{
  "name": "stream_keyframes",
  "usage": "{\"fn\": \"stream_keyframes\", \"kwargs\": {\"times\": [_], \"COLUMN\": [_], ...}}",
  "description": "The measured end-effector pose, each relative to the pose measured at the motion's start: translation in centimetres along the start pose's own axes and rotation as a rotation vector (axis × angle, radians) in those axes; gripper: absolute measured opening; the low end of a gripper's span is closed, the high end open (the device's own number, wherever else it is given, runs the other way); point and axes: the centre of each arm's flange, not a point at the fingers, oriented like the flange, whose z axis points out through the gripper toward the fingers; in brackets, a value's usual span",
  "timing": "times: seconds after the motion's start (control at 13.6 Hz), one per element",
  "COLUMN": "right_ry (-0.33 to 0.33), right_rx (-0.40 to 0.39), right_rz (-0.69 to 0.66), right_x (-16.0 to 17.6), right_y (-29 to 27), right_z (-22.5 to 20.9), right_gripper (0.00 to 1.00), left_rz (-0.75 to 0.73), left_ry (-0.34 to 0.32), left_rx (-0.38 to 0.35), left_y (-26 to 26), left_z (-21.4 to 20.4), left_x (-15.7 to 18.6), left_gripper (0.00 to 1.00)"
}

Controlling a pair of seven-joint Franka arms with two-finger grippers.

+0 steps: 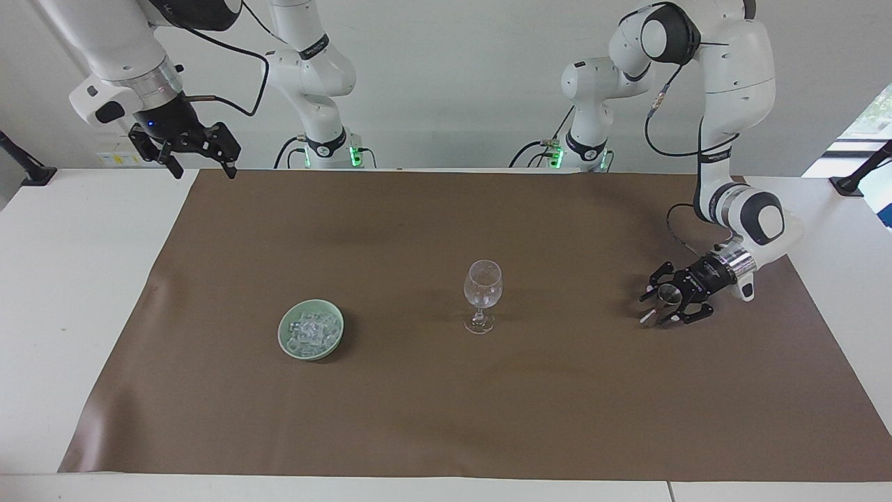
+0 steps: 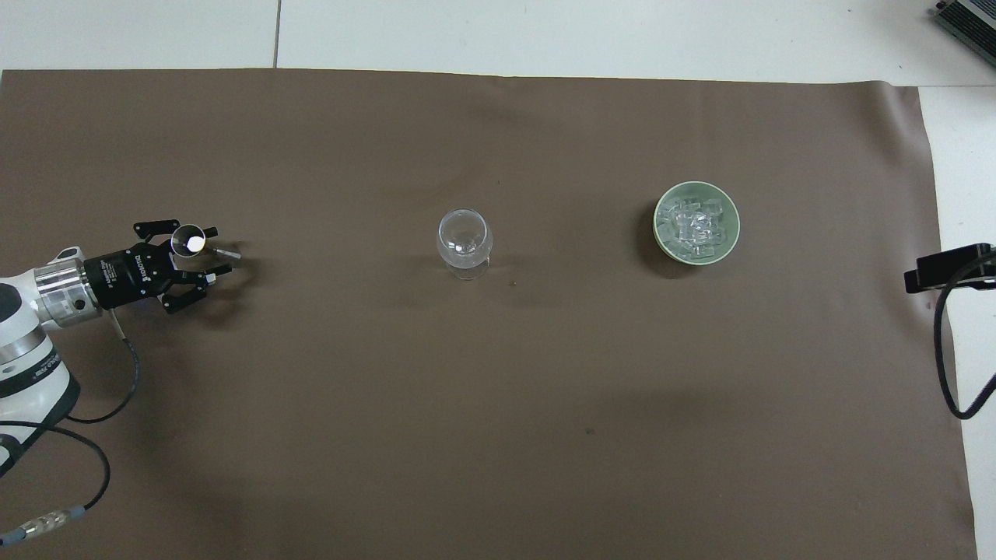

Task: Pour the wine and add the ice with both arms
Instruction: 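Close the left gripper around the small silver cup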

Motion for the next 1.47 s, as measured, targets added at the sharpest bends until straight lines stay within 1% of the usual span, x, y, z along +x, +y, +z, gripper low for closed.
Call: {"fn": "stream_keyframes", "kwargs": {"times": [0.07, 0.29, 0.37, 0.59, 0.74, 0.81, 0.88, 0.96, 1.03, 1.1, 1.47], "right_ry": [0.0, 0.0, 0.0, 0.0, 0.0, 0.0, 0.0, 0.0, 0.0, 0.0, 0.0], "right_rx": [0.0, 0.0, 0.0, 0.0, 0.0, 0.0, 0.0, 0.0, 0.0, 0.0, 0.0], "right_rz": [0.0, 0.0, 0.0, 0.0, 0.0, 0.0, 0.0, 0.0, 0.0, 0.0, 0.0], "right_x": [0.0, 0.0, 0.0, 0.0, 0.0, 0.0, 0.0, 0.0, 0.0, 0.0, 0.0], "right_y": [0.0, 0.0, 0.0, 0.0, 0.0, 0.0, 0.0, 0.0, 0.0, 0.0, 0.0], "right_z": [0.0, 0.0, 0.0, 0.0, 0.0, 0.0, 0.0, 0.0, 0.0, 0.0, 0.0], "right_gripper": [1.0, 1.0, 1.0, 1.0, 1.0, 1.0, 1.0, 1.0, 1.0, 1.0, 1.0], "left_rz": [0.0, 0.0, 0.0, 0.0, 0.0, 0.0, 0.0, 0.001, 0.0, 0.002, 0.002], "left_ry": [0.0, 0.0, 0.0, 0.001, 0.001, 0.001, 0.001, 0.001, 0.002, 0.0, 0.0], "left_rx": [0.0, 0.0, 0.0, -0.001, -0.001, -0.002, -0.002, -0.002, -0.003, -0.005, -0.005], "left_y": [0.0, 0.0, 0.01, 0.01, 0.02, 0.02, 0.02, 0.04, 0.04, 0.07, 0.07], "left_z": [0.0, 0.0, 0.0, -0.01, -0.02, -0.02, -0.02, -0.03, -0.04, -0.06, -0.06], "left_x": [0.0, 0.0, 0.0, -0.01, -0.01, -0.01, -0.01, -0.02, -0.02, -0.12, -0.15], "left_gripper": [0.56, 0.52, 0.48, 0.46, 0.4, 0.35, 0.35, 0.26, 0.26, 0.22, 0.22]}}
